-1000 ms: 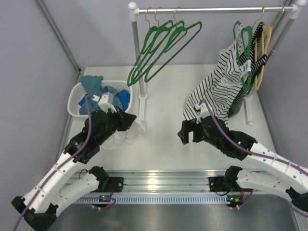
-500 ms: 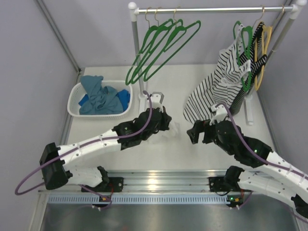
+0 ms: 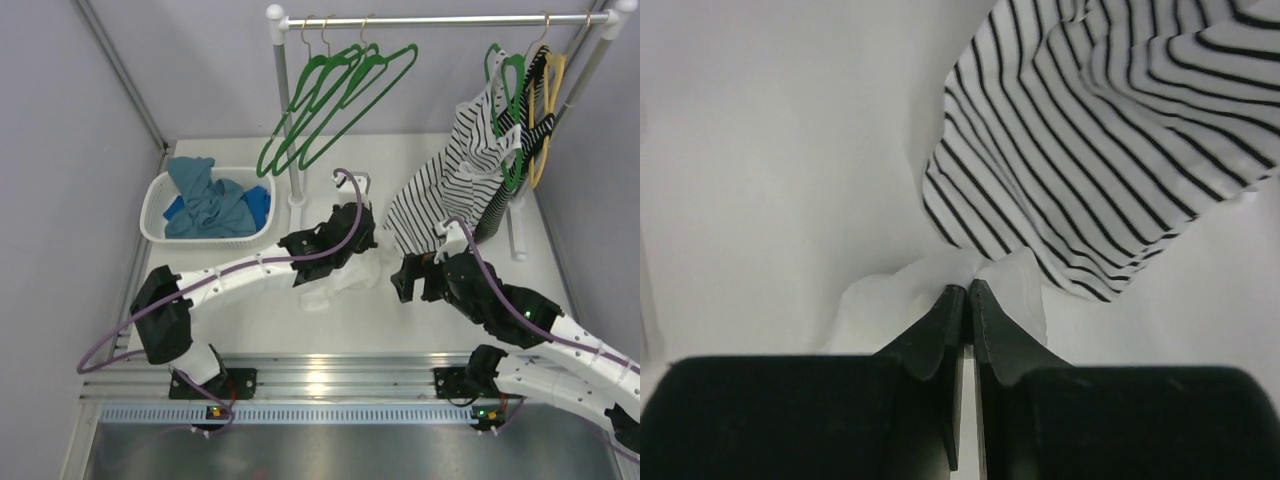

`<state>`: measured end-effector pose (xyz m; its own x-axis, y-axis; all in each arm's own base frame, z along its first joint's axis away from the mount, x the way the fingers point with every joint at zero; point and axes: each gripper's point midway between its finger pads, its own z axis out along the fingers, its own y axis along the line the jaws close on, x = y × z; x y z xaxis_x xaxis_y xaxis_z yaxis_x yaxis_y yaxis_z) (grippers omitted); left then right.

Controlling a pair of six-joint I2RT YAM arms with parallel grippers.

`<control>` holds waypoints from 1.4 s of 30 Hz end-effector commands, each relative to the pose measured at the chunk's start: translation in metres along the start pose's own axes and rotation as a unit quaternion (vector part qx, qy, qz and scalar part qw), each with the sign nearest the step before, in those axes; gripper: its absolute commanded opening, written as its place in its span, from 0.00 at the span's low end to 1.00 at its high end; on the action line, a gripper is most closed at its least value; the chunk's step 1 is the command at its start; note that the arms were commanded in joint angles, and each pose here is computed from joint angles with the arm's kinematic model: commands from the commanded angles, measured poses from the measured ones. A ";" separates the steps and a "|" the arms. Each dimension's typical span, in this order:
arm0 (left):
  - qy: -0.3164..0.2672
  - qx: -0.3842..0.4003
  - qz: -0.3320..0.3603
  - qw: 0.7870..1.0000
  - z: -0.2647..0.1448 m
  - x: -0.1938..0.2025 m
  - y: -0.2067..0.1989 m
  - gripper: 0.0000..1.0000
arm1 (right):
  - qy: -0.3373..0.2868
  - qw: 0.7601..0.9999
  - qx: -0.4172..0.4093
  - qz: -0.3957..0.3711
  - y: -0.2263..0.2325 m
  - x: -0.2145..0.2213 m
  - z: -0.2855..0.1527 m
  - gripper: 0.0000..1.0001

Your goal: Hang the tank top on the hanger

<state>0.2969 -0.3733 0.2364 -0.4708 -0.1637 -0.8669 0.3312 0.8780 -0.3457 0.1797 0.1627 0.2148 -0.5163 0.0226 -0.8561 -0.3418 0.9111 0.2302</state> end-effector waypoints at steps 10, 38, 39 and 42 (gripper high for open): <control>0.046 -0.164 -0.014 0.985 0.056 0.017 0.085 0.15 | 0.061 0.997 -0.040 -0.022 0.021 0.042 0.032 0.78; 0.079 -0.236 -0.037 0.968 0.004 0.076 0.166 0.45 | 0.118 0.973 -0.130 -0.152 0.068 0.099 0.121 0.36; 0.082 -0.239 -0.040 0.967 0.002 0.079 0.168 0.45 | 0.125 0.971 -0.128 -0.158 0.068 0.104 0.126 0.38; 0.091 -0.243 -0.056 0.964 -0.005 0.090 0.172 0.45 | 0.126 0.969 -0.124 -0.173 0.069 0.103 0.134 0.43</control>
<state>0.3112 -0.2386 0.0955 -0.6495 -0.1599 -0.7434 -0.0937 0.9870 -0.1305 0.1946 0.2591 0.0628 -0.5797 -0.4061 -0.7064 -0.6463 0.7572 0.0951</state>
